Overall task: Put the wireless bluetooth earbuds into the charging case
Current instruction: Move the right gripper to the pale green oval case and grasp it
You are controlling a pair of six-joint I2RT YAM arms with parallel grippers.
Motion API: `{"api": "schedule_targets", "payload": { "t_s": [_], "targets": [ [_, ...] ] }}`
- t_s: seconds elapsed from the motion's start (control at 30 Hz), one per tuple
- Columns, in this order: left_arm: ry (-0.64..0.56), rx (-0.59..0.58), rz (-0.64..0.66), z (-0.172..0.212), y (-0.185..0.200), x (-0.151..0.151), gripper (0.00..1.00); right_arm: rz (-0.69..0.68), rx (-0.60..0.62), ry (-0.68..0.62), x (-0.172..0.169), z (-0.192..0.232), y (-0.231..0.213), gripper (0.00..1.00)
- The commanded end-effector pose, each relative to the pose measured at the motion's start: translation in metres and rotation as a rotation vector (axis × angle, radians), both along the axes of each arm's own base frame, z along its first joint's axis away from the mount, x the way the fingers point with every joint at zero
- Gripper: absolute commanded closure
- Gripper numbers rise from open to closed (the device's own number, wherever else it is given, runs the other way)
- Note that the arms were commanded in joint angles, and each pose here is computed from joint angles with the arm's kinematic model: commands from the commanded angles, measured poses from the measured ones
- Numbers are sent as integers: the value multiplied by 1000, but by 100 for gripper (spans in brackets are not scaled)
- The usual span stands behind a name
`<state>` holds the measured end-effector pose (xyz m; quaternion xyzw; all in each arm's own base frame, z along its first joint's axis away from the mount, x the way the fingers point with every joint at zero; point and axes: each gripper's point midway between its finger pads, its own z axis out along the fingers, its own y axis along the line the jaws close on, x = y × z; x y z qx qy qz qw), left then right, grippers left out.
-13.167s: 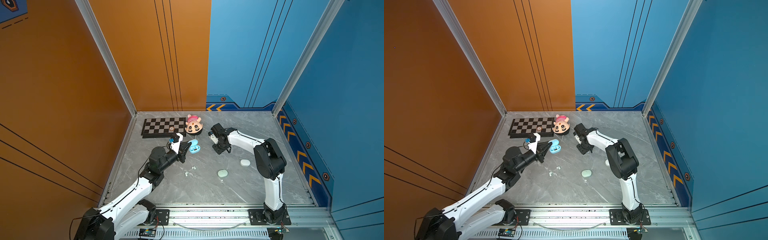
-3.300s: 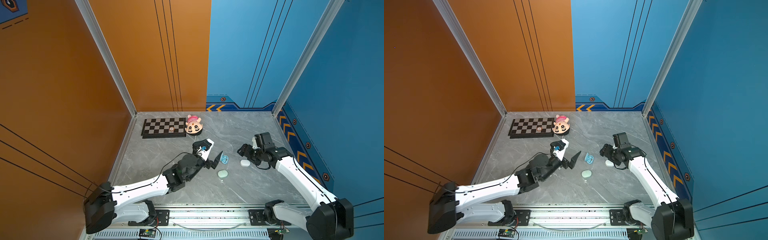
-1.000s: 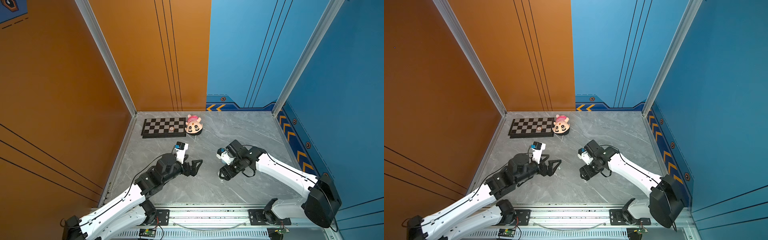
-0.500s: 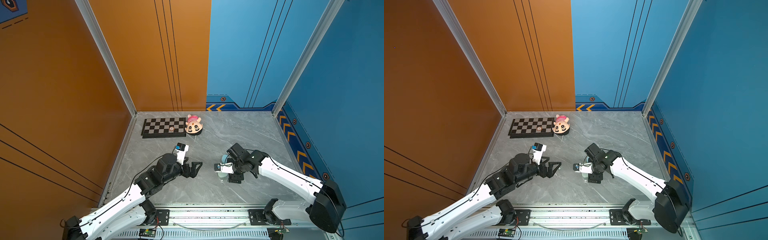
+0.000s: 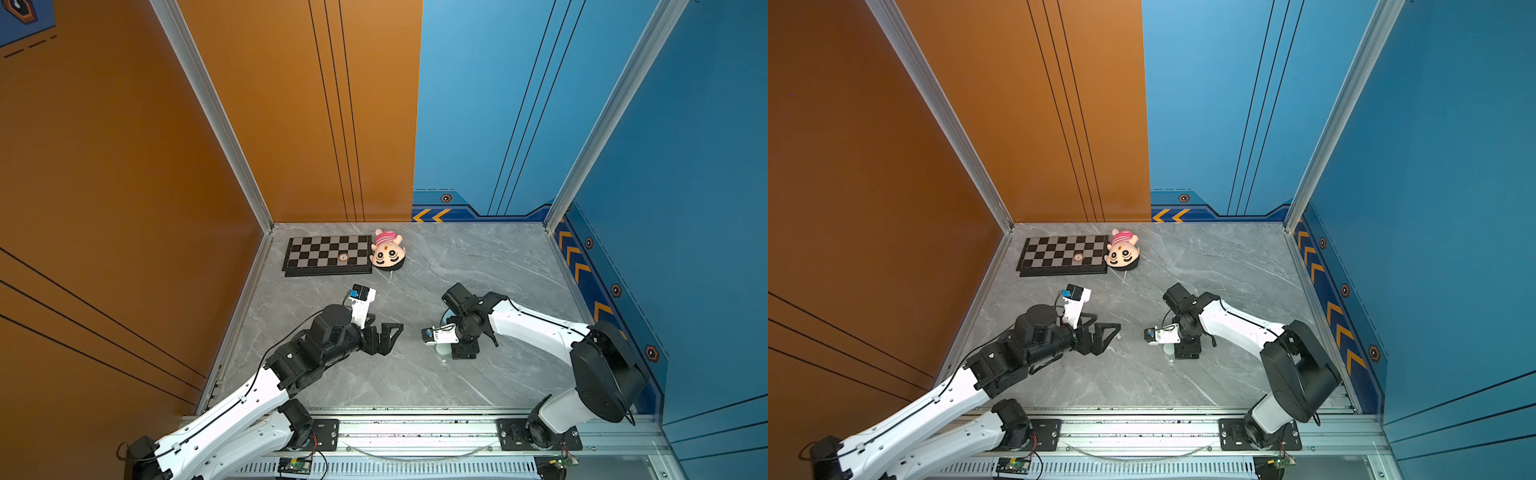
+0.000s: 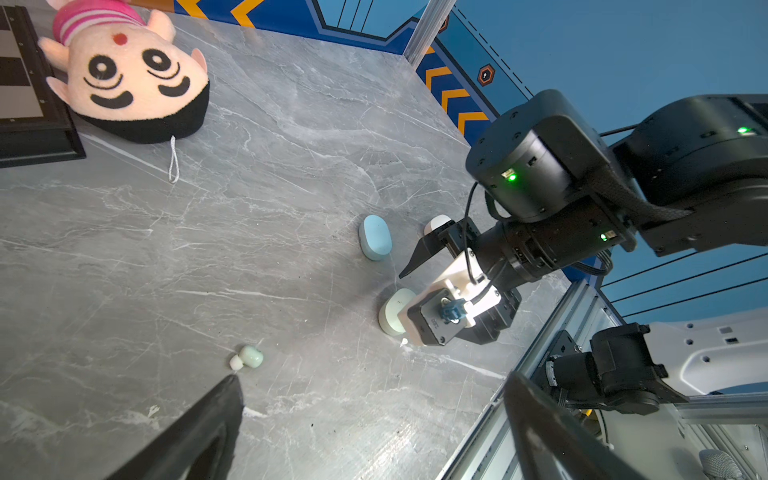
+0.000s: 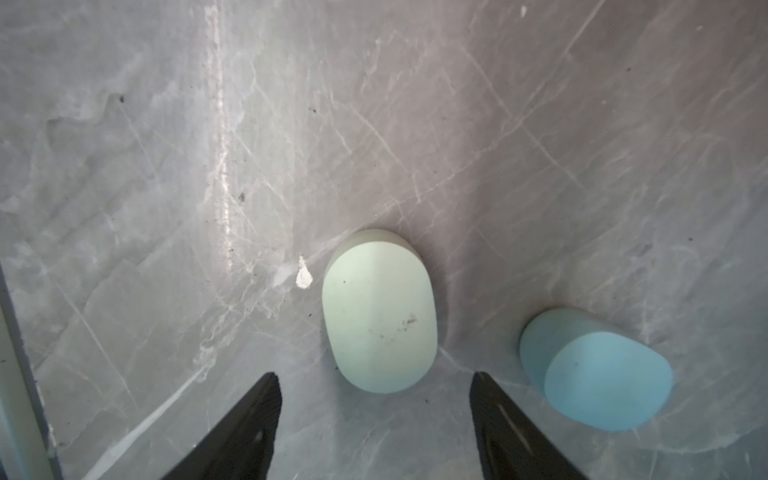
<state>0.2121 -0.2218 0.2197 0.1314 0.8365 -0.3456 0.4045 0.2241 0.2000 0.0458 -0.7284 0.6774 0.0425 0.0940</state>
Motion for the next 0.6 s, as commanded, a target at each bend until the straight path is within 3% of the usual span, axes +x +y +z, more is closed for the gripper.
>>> {"api": "schedule_targets", "payload": {
  "t_s": [0.0, 0.33, 0.57],
  "targets": [
    [14, -8, -4, 5, 2, 0, 2, 23, 6, -26, 11, 1, 11, 28],
    [14, -21, 25, 6, 13, 0, 2, 20, -11, 0, 12, -14, 14, 37],
    [23, -29, 38, 5, 17, 2, 2, 14, -6, 13, 9, -18, 14, 54]
  ]
}}
